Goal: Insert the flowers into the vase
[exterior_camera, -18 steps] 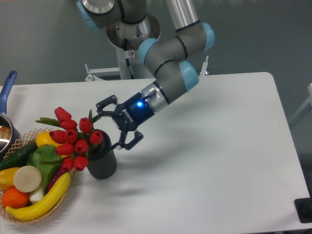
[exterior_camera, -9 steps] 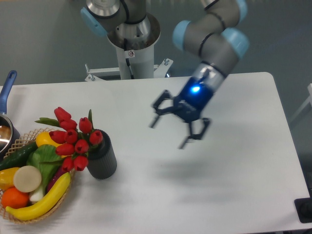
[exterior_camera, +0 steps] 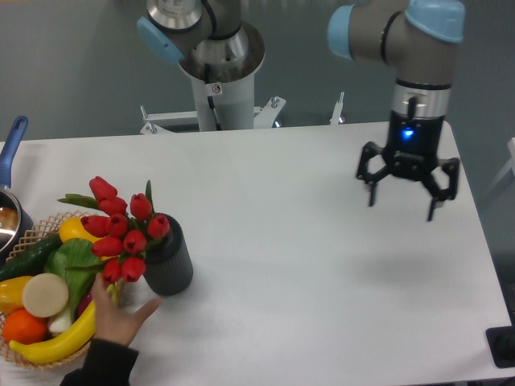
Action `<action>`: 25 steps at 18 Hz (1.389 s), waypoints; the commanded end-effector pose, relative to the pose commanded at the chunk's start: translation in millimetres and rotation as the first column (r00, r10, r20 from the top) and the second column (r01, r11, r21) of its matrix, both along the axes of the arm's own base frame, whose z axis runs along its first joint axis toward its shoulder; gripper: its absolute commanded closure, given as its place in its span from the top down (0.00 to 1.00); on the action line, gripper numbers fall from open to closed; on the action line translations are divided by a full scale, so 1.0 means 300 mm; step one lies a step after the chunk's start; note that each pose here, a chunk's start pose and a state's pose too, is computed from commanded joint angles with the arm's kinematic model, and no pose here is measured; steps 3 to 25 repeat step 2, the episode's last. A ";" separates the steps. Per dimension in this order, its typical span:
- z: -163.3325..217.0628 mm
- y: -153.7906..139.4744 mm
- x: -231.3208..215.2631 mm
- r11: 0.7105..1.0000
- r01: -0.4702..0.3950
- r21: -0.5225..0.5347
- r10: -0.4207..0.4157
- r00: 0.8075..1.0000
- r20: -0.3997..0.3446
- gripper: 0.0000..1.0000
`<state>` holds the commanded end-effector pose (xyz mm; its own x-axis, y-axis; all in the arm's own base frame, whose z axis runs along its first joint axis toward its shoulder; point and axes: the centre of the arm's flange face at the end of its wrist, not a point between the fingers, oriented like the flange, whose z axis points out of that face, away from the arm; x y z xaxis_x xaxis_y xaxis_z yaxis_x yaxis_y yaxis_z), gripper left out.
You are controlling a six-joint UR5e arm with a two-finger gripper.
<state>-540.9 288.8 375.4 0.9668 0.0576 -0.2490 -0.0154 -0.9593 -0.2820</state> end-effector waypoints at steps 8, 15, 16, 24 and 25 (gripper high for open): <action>-0.005 -0.053 -0.011 0.993 -0.037 -0.108 0.041 0.999 0.031 1.00; -0.005 -0.053 -0.011 0.993 -0.037 -0.108 0.041 0.999 0.031 1.00; -0.005 -0.053 -0.011 0.993 -0.037 -0.108 0.041 0.999 0.031 1.00; -0.005 -0.053 -0.011 0.993 -0.037 -0.108 0.041 0.999 0.031 1.00; -0.005 -0.053 -0.011 0.993 -0.037 -0.108 0.041 0.999 0.031 1.00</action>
